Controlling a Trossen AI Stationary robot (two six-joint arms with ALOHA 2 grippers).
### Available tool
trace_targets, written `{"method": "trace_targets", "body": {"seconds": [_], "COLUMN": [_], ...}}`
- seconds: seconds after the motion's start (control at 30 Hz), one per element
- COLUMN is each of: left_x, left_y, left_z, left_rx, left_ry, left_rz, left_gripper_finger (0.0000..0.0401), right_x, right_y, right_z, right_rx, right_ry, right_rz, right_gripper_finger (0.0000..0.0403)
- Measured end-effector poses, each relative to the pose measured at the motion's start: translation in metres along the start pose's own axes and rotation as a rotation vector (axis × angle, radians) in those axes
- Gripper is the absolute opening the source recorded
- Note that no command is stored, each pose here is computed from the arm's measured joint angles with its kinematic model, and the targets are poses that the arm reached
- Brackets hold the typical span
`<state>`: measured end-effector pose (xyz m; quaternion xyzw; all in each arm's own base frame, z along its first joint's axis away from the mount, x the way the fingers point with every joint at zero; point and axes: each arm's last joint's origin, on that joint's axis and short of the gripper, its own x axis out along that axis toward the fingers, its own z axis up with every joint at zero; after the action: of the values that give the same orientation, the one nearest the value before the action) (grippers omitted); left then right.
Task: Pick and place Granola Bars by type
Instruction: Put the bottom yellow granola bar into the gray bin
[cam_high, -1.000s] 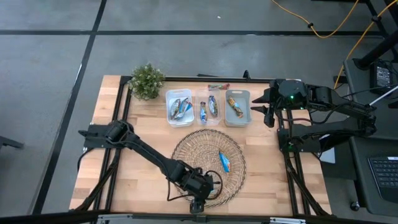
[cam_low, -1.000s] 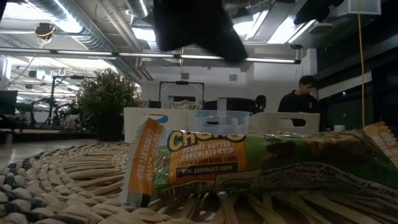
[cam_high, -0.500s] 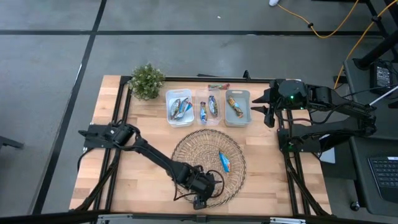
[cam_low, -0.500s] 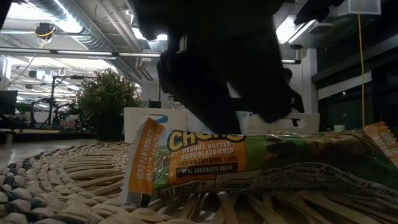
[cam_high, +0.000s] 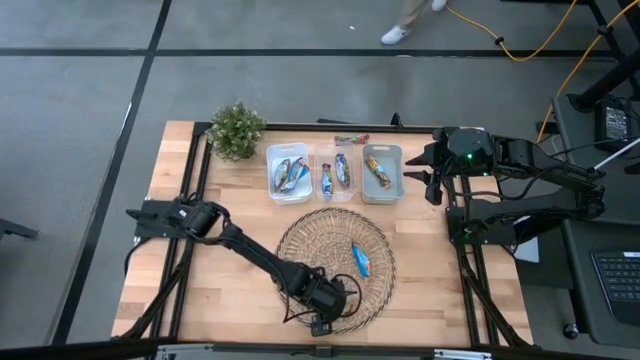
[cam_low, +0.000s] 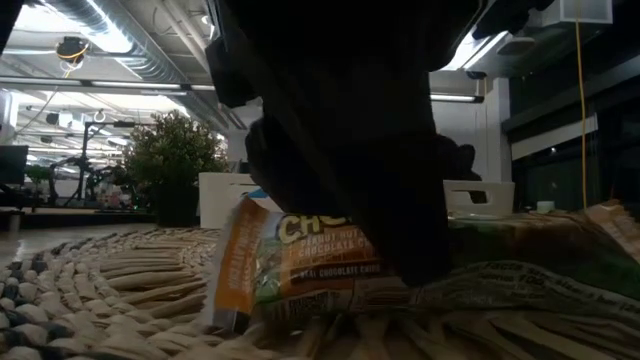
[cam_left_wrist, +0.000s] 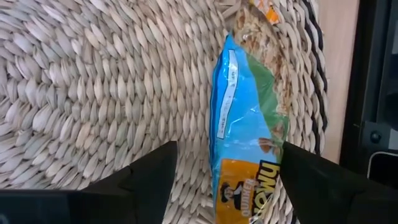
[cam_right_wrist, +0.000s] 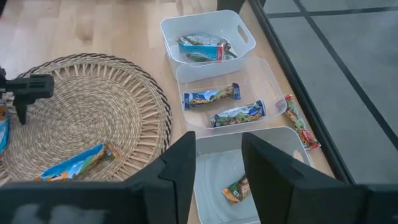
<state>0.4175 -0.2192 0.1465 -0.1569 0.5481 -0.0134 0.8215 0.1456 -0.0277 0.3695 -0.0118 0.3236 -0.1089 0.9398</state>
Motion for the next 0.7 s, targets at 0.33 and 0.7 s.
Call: {"method": "trace_targets", "body": {"seconds": [0.33, 0.7], "left_x": [0.0015, -0.0045], "left_y": [0.0017, -0.0007], "left_z": [-0.0005, -0.0006], "left_rx": [-0.062, -0.095], "left_ry": [0.002, 0.067], "left_rz": [0.015, -0.032], "left_gripper_finger": [0.0174, 0.0029], "right_x": [0.0, 0.0], "right_y": [0.0, 0.0], "right_z": [0.0, 0.0001], "right_rx": [0.001, 0.001], "right_ry": [0.0, -0.001], "right_rz": [0.0, 0.0], "right_gripper_finger": [0.0133, 0.0133]}}
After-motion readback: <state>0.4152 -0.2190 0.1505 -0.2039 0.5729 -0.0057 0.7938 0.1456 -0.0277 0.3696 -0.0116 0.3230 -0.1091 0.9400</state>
